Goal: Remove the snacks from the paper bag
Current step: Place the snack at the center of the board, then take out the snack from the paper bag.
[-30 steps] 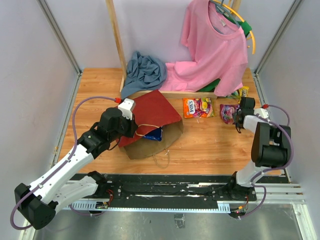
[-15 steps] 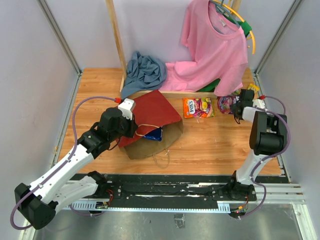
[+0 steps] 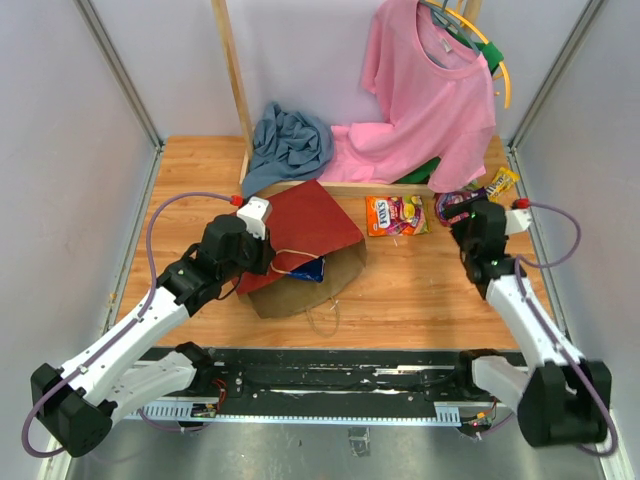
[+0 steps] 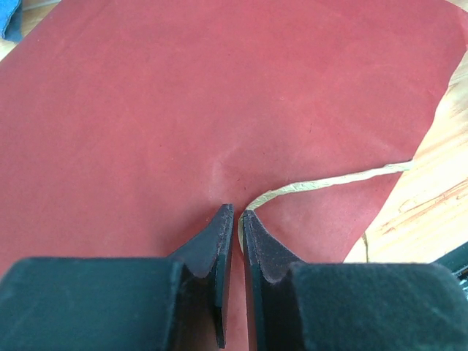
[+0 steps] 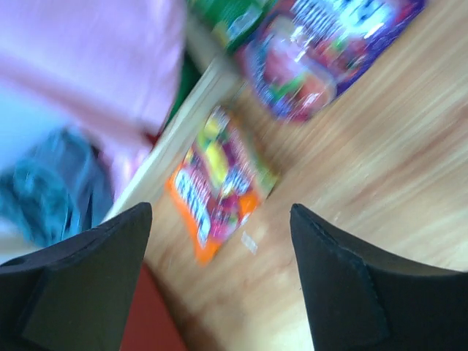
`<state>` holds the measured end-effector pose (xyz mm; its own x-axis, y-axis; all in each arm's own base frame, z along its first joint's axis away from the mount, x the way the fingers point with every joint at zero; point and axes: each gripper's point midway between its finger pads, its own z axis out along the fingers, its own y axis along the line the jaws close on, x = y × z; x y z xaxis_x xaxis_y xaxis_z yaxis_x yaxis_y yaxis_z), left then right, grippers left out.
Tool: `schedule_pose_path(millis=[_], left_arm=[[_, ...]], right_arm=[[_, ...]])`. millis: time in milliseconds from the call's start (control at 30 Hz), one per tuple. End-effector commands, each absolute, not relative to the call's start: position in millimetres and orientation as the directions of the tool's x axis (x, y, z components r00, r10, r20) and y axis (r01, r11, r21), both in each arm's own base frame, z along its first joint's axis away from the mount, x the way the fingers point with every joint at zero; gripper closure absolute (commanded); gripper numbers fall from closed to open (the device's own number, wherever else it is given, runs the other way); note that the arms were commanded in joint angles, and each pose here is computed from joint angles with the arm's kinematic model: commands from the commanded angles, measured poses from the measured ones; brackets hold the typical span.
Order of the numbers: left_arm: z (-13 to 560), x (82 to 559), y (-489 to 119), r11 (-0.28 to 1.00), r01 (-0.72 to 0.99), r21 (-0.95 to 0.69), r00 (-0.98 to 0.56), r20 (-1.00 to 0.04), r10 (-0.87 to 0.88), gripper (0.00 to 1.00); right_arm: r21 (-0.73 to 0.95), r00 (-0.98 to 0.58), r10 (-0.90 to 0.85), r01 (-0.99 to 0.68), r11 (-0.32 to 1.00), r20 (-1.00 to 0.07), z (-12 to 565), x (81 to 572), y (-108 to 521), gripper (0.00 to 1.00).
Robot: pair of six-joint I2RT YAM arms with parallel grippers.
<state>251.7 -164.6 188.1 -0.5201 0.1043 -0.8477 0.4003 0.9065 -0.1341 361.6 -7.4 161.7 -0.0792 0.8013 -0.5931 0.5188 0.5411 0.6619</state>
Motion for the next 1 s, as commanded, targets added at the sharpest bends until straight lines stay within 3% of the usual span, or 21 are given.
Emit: schedule_pose_path(millis=[0,267,433,967], left_arm=[[187.6,255.7,-159.3,0.918,0.378,-0.123,-0.518,-0.85,0.099,0.85],[188.4,256.1,-158.5,0.92,0.371,-0.127,-0.518,-0.85,0.092,0.85],[190.8,256.2,-157.2,0.922,0.365,-0.131,-0.514,-0.854,0.082,0.85],[189.1,256.0,-157.9,0.917,0.371,-0.144,-0.522,-0.849,0.078,0.84]], right_arm=[[0.526,-0.241,0.673,0.465,0.712,-0.699,142.8,310.8,43.3,0.22],[0.405,-0.507,0.404,0.115,0.907,-0.761,126.7,270.6,181.5,0.2],[0.542,-0.631,0.354,-0.127,0.831,-0.69,112.6,262.8,262.9,0.23],[0.683,-0.734,0.337,-0.229,0.694,-0.589,103.4,263.0,371.3,0.24]])
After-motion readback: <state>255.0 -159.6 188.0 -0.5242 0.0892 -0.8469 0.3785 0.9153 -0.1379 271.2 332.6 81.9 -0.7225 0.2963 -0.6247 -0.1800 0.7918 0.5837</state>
